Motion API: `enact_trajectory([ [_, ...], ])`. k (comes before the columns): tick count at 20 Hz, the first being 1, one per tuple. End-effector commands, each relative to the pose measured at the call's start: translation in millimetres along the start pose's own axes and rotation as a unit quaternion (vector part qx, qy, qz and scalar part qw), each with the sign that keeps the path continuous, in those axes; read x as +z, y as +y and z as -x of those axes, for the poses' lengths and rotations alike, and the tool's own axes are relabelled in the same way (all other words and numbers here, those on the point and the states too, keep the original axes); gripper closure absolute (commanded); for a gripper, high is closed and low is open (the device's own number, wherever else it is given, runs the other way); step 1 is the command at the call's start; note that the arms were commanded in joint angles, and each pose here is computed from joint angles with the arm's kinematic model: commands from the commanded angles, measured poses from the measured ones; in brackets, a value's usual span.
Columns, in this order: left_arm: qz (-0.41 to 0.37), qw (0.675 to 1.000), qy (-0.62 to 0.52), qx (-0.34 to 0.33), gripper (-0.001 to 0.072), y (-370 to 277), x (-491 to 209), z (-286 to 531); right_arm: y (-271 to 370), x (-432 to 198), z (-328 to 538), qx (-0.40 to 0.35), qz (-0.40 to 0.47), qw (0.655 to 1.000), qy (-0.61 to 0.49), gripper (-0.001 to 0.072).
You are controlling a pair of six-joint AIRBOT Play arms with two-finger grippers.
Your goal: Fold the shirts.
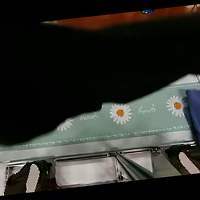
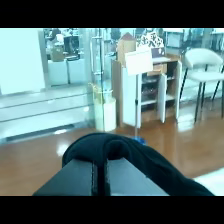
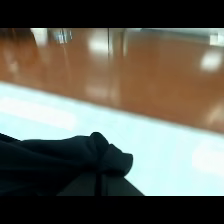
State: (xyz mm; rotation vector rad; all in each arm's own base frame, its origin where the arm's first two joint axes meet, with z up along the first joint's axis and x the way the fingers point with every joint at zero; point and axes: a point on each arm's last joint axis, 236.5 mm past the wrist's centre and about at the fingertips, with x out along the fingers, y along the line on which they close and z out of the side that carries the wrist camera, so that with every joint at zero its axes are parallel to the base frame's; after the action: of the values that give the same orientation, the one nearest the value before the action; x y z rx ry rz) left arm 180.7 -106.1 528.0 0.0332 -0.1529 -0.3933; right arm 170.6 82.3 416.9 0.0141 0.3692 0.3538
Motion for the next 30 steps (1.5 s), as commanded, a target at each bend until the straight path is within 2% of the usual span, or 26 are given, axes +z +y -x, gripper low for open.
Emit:
enact_trajectory([
  [1,0.025,0.999,0.043,-0.016,0.0688,-7.9,-26.4,4.2,4.7,-57.6,5.2,0.004,-0.037,0.995,0.096,0.0687],
  [5,0.132,0.981,0.143,-0.024,0.0688,30.2,-123.2,-37.5,1.4,-139.2,-45.9,0.034,-0.1,0.974,0.202,0.0687],
  [8,0.239,0.941,0.232,-0.066,0.0687,40.9,-225.2,-69.9,-9.5,-223.8,-98.8,0.045,-0.159,0.941,0.297,0.0689],
  [10,0.294,0.904,0.296,-0.09,0.0687,33.2,-298.2,-88.5,-14.9,-273.4,-136.1,0.049,-0.203,0.923,0.323,0.0689],
  [13,0.296,0.895,0.323,-0.083,0.0688,36.0,-380.8,-137.3,-46.4,-327.7,-189.5,0.0,-0.254,0.91,0.329,0.0688],
  [16,0.311,0.894,0.322,-0.031,0.0688,62.4,-430.5,-193.1,-93.8,-337.7,-245.0,-0.058,-0.283,0.909,0.301,0.0688],
  [20,0.325,0.874,0.359,-0.043,0.0687,62.8,-473.5,-232.2,-147.9,-358.9,-306.3,-0.085,-0.367,0.869,0.321,0.0687],
  [21,0.335,0.865,0.37,-0.05,0.0657,59.6,-480.4,-235.5,-155.0,-363.0,-320.9,-0.078,-0.389,0.857,0.329,0.0683],
  [22,0.354,0.854,0.379,-0.048,0.0492,57.4,-486.5,-236.8,-160.4,-366.0,-333.6,-0.074,-0.409,0.846,0.333,0.0587],
  [23,0.373,0.843,0.386,-0.043,0.02,55.8,-490.6,-235.8,-165.4,-366.2,-345.5,-0.068,-0.426,0.837,0.336,0.0345],
  [24,0.381,0.836,0.392,-0.039,0.0196,58.9,-491.3,-232.8,-174.1,-363.0,-352.6,-0.064,-0.426,0.836,0.339,0.0299],
  [26,0.384,0.827,0.408,-0.045,0.0197,81.5,-477.1,-217.5,-203.9,-334.9,-350.8,-0.059,-0.435,0.835,0.332,0.0299],
  [30,0.436,0.776,0.456,0.001,0.0199,149.7,-456.0,-142.3,-289.2,-275.1,-287.5,-0.102,-0.446,0.85,0.262,0.03],
])
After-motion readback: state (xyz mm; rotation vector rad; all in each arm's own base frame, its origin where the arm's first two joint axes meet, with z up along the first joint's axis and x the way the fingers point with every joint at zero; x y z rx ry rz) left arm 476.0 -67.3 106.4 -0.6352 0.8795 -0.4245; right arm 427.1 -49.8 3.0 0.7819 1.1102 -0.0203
